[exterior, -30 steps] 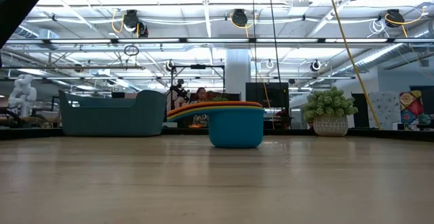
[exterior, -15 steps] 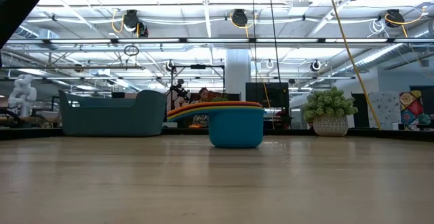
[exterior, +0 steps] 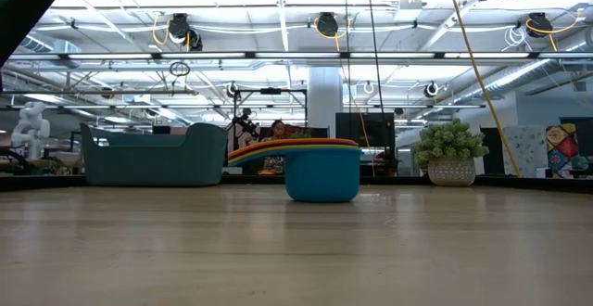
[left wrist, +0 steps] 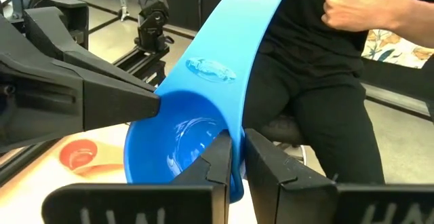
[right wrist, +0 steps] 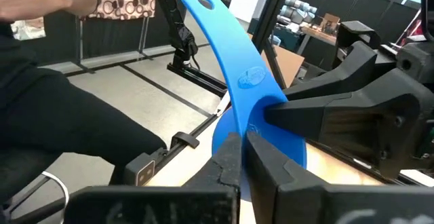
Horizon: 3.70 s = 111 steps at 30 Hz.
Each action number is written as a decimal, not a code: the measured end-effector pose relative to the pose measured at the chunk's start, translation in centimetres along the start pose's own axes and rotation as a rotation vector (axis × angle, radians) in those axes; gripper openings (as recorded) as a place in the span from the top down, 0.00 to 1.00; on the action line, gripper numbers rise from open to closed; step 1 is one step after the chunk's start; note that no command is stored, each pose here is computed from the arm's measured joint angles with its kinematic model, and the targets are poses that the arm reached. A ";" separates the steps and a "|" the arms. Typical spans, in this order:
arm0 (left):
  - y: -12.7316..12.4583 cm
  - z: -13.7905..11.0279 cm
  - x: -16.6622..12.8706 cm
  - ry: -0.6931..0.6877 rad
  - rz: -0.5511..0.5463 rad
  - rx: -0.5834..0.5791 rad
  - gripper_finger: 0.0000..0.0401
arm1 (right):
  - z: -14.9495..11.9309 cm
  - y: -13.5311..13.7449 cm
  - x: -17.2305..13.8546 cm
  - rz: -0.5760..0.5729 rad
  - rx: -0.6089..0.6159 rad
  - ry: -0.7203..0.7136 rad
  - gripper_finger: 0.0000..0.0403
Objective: Nest measuring cups in basket
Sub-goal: Stack the blue measuring cup on top of the orange measuring cup
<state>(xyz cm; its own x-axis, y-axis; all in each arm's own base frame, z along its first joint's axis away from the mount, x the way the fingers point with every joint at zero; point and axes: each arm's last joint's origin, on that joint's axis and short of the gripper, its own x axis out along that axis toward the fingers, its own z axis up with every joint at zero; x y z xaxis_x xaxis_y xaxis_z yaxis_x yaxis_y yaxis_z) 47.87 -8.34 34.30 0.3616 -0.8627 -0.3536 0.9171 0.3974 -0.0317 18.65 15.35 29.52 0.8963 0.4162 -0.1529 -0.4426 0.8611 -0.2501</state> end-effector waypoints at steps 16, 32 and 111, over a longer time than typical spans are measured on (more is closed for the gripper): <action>-0.1 0.1 -0.1 -0.027 -0.041 -0.001 0.97 | 0.1 0.0 0.0 0.014 0.001 -0.019 0.79; 0.2 -0.1 -1.5 -0.142 -0.216 -0.040 0.98 | 0.2 0.0 0.8 0.000 -0.003 -0.055 0.67; -1.8 -12.0 0.2 1.024 0.471 -0.340 0.98 | -2.1 0.0 -0.2 -0.113 0.180 0.214 0.68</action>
<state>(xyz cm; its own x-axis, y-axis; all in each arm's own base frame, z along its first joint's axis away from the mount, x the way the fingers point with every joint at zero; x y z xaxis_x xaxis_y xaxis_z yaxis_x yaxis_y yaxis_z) 44.30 -5.44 23.09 0.2072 -0.0158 -0.9782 0.5810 0.8064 0.1100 18.38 14.63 27.54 0.9050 0.2603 -0.3366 -0.3111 0.9444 -0.1063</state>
